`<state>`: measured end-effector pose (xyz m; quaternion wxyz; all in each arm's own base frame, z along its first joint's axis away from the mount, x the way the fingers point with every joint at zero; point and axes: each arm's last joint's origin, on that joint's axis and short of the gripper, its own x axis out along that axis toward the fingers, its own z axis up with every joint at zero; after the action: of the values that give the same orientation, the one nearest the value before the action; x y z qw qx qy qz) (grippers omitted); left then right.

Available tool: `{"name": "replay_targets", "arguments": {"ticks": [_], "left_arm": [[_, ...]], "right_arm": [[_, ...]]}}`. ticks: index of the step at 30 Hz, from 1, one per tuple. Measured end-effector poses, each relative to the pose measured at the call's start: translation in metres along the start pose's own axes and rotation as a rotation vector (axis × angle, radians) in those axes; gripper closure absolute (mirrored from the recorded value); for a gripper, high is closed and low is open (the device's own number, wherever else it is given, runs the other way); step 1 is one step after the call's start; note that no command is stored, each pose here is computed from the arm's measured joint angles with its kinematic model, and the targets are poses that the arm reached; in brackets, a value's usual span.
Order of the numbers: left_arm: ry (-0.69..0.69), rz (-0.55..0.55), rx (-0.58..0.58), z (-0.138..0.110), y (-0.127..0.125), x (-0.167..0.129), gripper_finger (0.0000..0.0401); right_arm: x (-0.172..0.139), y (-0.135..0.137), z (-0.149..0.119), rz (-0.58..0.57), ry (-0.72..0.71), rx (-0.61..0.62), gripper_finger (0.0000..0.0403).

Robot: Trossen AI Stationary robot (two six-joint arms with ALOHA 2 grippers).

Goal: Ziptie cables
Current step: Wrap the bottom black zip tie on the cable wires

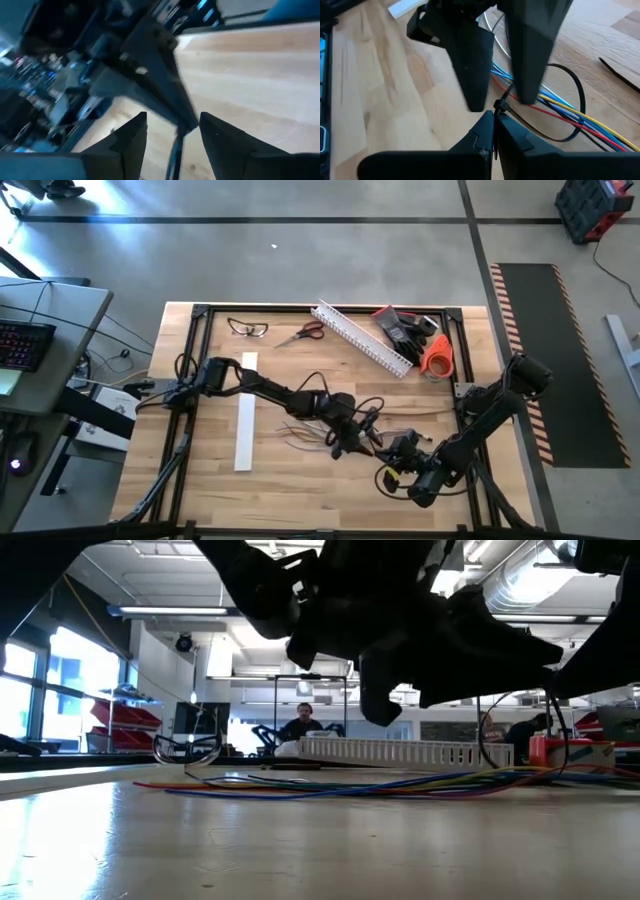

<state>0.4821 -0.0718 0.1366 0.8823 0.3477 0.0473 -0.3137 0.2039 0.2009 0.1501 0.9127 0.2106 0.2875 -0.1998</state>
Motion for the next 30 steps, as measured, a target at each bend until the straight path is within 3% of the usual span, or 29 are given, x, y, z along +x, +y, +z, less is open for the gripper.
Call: {"name": "replay_targets", "arguments": {"ticks": [30], "left_arm": [[0.02,-0.036,-0.003,-0.008,-0.004,0.006,0.0386]], "right_arm": [[0.0,0.002,0.0,0.021,0.008,0.012,0.0403]]}}
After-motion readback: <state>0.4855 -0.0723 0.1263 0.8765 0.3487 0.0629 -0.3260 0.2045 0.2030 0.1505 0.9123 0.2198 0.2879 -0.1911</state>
